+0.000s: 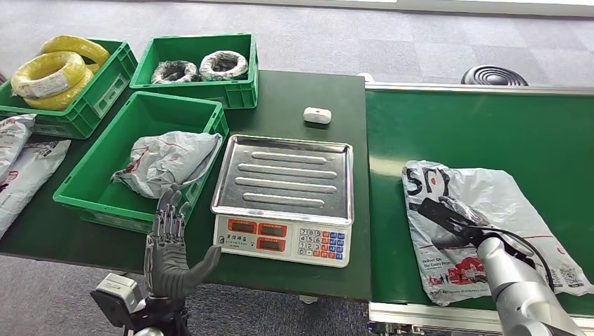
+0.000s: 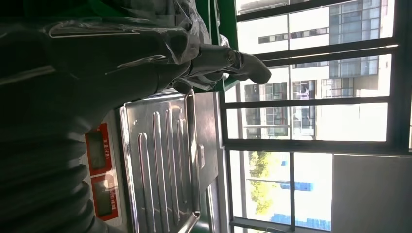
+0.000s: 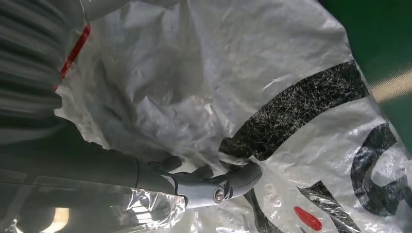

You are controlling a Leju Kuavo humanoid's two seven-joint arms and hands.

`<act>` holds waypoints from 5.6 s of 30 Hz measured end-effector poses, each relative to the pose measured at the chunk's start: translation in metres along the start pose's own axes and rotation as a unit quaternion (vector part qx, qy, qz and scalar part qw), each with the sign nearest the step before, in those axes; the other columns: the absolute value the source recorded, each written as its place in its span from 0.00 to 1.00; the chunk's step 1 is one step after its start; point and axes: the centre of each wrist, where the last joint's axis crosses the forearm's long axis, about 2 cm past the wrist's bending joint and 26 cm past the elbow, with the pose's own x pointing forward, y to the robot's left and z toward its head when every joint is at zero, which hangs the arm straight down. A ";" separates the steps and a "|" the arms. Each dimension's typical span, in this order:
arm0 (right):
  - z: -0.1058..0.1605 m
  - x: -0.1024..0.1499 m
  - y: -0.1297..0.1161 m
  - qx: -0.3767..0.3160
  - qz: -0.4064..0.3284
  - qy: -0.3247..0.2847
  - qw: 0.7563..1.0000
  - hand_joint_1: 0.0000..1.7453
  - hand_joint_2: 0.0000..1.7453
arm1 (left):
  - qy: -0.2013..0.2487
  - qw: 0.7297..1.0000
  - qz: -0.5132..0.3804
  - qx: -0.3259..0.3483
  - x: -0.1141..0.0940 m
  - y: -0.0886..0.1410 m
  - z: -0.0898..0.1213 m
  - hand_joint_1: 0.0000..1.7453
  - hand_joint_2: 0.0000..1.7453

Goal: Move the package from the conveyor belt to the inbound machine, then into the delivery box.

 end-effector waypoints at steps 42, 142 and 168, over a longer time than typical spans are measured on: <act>-0.008 0.015 0.008 -0.085 -0.060 -0.050 0.993 1.00 1.00 | -0.005 1.000 -0.020 0.022 0.008 0.007 0.005 0.00 1.00; 0.089 0.334 0.004 -0.626 -0.087 -0.531 0.565 0.00 1.00 | -0.011 0.999 -0.023 0.025 -0.001 -0.012 -0.017 0.00 1.00; 0.152 0.289 0.045 -0.673 -0.236 -0.463 0.527 0.00 1.00 | -0.338 0.899 -0.254 0.110 0.079 -0.001 -0.147 0.00 1.00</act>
